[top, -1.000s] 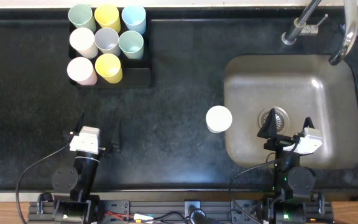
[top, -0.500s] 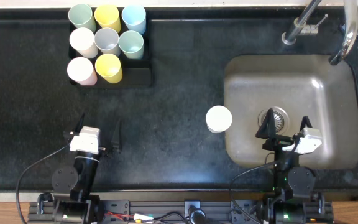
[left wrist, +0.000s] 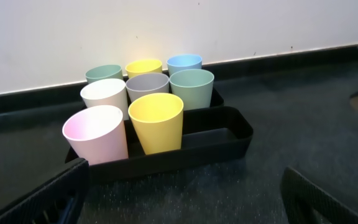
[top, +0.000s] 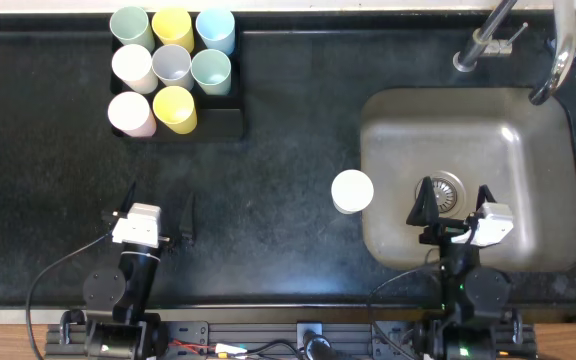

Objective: Store Cups

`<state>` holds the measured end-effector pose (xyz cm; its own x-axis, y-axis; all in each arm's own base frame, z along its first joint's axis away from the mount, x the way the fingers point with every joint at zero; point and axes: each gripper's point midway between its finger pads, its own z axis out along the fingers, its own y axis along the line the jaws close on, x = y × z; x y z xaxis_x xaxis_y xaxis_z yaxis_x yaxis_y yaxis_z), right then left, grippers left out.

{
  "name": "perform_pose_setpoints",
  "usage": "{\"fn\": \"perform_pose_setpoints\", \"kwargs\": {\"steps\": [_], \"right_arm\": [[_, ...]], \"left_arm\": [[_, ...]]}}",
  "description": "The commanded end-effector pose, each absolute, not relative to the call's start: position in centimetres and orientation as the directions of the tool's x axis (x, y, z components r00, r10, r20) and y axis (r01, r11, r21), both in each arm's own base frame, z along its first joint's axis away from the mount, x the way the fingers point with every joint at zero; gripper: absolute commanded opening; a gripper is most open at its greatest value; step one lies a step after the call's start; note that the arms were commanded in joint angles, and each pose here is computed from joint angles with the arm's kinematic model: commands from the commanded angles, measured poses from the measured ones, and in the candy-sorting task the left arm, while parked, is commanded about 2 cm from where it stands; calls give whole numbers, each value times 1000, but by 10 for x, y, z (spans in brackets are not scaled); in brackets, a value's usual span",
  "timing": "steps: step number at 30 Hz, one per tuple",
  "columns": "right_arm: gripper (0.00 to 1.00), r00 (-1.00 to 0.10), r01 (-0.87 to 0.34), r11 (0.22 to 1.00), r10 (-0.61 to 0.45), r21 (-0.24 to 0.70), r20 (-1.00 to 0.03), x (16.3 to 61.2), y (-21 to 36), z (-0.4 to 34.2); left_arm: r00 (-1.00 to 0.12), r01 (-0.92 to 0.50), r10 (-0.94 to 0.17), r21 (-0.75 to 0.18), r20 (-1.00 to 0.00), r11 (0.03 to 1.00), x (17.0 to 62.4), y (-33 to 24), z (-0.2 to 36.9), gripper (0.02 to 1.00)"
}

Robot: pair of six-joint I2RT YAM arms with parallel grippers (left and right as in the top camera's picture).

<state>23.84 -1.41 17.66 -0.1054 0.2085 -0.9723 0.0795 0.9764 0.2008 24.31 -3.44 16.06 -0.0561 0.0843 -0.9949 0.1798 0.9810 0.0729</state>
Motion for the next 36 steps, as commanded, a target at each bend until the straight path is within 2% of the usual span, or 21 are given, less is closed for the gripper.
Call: {"fn": "perform_pose_setpoints", "kwargs": {"steps": [1, 4, 8, 11, 13, 16, 19, 21, 24, 29, 36], "right_arm": [[998, -146, 132, 981, 158, 139, -977, 220, -22, 251], [996, -365, 220, 974, 127, 47, -922, 217, -36, 258], [996, -659, 259, 955, 65, -145, -750, 225, -54, 255], [996, -827, 168, 955, 0, -245, -563, 232, -46, 240], [998, -900, 33, 956, -98, -290, -424, 236, -31, 224], [996, -931, -151, 936, -243, -317, -271, 246, -3, 200], [998, -928, -249, 918, -317, -310, -195, 252, 18, 181], [998, -924, -303, 916, -349, -262, -154, 254, 32, 168], [998, -907, -383, 913, -400, -140, -131, 256, 55, 153], [996, -868, -487, 874, -483, 0, -117, 257, 82, 138], [998, -861, -503, 863, -494, 55, -121, 265, 95, 127]], "left_arm": [[-53, 192, 78, 66, -996, 979, 243, -37, 159, 998], [-53, 192, 78, 66, -996, 979, 243, -37, 159, 998], [-53, 192, 78, 66, -996, 979, 243, -37, 159, 998], [-53, 192, 78, 66, -996, 979, 243, -37, 159, 998], [-53, 192, 78, 66, -996, 979, 243, -37, 159, 998], [-53, 192, 78, 66, -996, 979, 243, -37, 159, 998], [-53, 192, 78, 66, -996, 979, 243, -37, 159, 998], [-53, 192, 78, 66, -996, 979, 243, -37, 159, 998], [-53, 192, 78, 66, -996, 979, 243, -37, 159, 998], [-53, 192, 78, 66, -996, 979, 243, -37, 159, 998], [-53, 192, 78, 66, -996, 979, 243, -37, 159, 998]]}}
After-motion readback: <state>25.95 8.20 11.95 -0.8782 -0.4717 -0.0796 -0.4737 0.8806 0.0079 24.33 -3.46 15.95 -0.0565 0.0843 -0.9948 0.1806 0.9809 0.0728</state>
